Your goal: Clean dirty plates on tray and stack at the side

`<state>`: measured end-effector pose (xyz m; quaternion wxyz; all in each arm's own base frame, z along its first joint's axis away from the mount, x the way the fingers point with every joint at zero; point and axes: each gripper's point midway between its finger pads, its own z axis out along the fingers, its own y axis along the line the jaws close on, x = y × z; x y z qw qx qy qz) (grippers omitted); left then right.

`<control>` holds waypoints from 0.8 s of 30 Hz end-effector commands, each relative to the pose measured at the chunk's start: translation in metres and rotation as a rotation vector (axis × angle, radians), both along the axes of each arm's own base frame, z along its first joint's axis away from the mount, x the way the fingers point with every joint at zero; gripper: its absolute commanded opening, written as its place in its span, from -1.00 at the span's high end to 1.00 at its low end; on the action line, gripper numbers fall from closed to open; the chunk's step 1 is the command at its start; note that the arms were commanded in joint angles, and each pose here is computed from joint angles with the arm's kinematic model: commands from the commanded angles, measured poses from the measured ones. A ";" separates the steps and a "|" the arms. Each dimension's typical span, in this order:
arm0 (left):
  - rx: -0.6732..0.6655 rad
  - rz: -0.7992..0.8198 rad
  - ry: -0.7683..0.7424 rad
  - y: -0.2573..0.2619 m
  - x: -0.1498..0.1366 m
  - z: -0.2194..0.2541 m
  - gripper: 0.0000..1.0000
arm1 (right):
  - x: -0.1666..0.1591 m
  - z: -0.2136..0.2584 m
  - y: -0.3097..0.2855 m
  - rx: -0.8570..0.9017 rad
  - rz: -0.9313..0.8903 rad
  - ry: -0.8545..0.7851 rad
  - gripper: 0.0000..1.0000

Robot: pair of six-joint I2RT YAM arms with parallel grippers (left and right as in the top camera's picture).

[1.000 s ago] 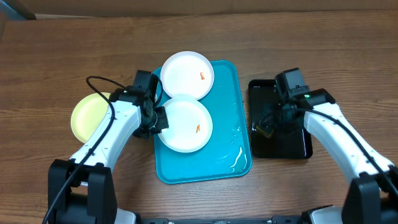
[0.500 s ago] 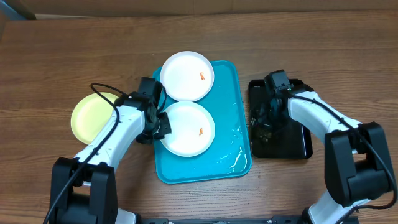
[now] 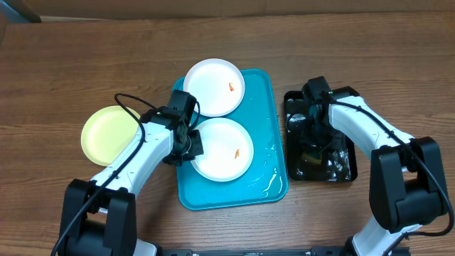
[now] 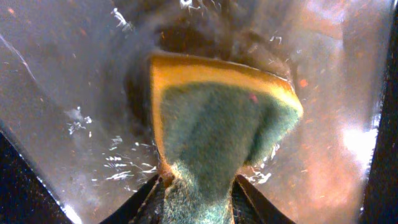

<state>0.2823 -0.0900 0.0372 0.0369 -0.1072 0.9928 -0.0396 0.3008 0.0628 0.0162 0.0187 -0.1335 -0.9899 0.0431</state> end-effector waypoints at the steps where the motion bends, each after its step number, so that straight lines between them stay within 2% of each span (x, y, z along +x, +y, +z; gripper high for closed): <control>1: 0.007 0.017 0.014 0.000 -0.005 -0.009 0.91 | 0.009 0.002 -0.002 -0.006 -0.005 -0.047 0.46; 3: 0.005 0.017 0.008 0.000 -0.004 -0.010 0.91 | 0.010 -0.003 -0.001 -0.002 -0.005 -0.059 0.62; 8: 0.024 0.023 0.007 0.003 -0.005 -0.012 0.92 | -0.006 -0.028 0.001 0.029 -0.006 -0.043 0.73; 11: 0.023 0.022 0.007 0.003 -0.005 -0.012 0.92 | -0.013 -0.034 0.001 0.035 -0.004 -0.027 0.92; 12: 0.023 0.022 0.008 0.003 -0.005 -0.012 0.92 | -0.014 -0.032 0.004 0.055 0.009 -0.020 0.92; 18: 0.023 0.023 0.007 0.003 -0.005 -0.013 0.92 | -0.005 0.011 0.018 0.131 0.078 -0.040 0.92; 24: 0.021 0.026 0.002 0.003 -0.004 -0.012 0.92 | 0.006 0.090 0.048 0.290 0.219 -0.232 0.92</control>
